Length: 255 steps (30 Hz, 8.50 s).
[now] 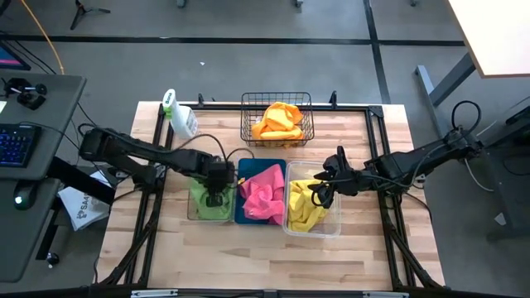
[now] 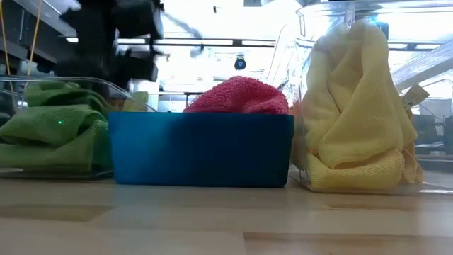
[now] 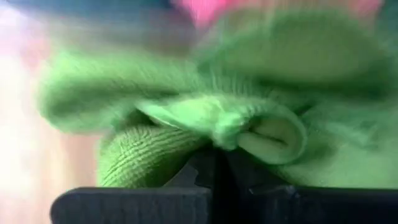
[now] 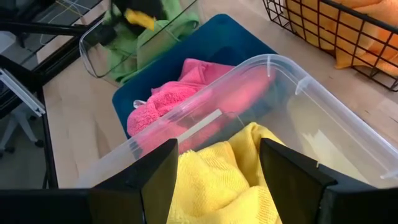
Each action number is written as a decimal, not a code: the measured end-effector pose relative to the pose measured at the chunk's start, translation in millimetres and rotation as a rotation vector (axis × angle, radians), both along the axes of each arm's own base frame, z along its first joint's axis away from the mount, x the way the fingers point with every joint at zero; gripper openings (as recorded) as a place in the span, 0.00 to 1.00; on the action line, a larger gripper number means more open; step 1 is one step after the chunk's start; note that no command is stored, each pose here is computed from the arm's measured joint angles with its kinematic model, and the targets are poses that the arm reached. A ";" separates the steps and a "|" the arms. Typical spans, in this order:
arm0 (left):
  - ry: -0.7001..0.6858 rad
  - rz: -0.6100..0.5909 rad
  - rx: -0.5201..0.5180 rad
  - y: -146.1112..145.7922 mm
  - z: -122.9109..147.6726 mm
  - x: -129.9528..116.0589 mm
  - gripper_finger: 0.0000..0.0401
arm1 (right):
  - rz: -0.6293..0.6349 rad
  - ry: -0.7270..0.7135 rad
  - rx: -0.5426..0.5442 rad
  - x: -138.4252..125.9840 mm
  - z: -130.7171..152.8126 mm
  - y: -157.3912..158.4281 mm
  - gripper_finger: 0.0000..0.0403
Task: Sort microfiber towel by color & place in baskets
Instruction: Put the green microfiber cloth into the left transparent bin, then return to Home Position
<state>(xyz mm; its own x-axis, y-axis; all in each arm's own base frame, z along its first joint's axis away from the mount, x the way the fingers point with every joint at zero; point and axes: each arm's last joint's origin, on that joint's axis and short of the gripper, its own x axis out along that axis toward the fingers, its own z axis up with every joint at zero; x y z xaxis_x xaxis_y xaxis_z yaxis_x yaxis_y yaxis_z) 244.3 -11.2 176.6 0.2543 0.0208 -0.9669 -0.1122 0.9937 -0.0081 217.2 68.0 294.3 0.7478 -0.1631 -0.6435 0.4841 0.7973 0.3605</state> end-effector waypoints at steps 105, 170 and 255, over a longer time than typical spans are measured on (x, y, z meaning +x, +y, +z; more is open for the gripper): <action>0.152 -0.043 -0.054 -24.1 1.7 -22.0 0.51 | -0.083 -0.059 -0.120 2.8 3.5 -3.7 0.55; -1.556 0.338 -0.220 15.6 14.1 -146.2 0.00 | -0.036 -0.018 0.058 -70.5 31.1 -34.8 0.01; -1.528 0.333 -0.216 15.4 11.6 -145.6 0.00 | 0.226 -0.685 -0.290 -120.1 -126.0 -78.0 0.00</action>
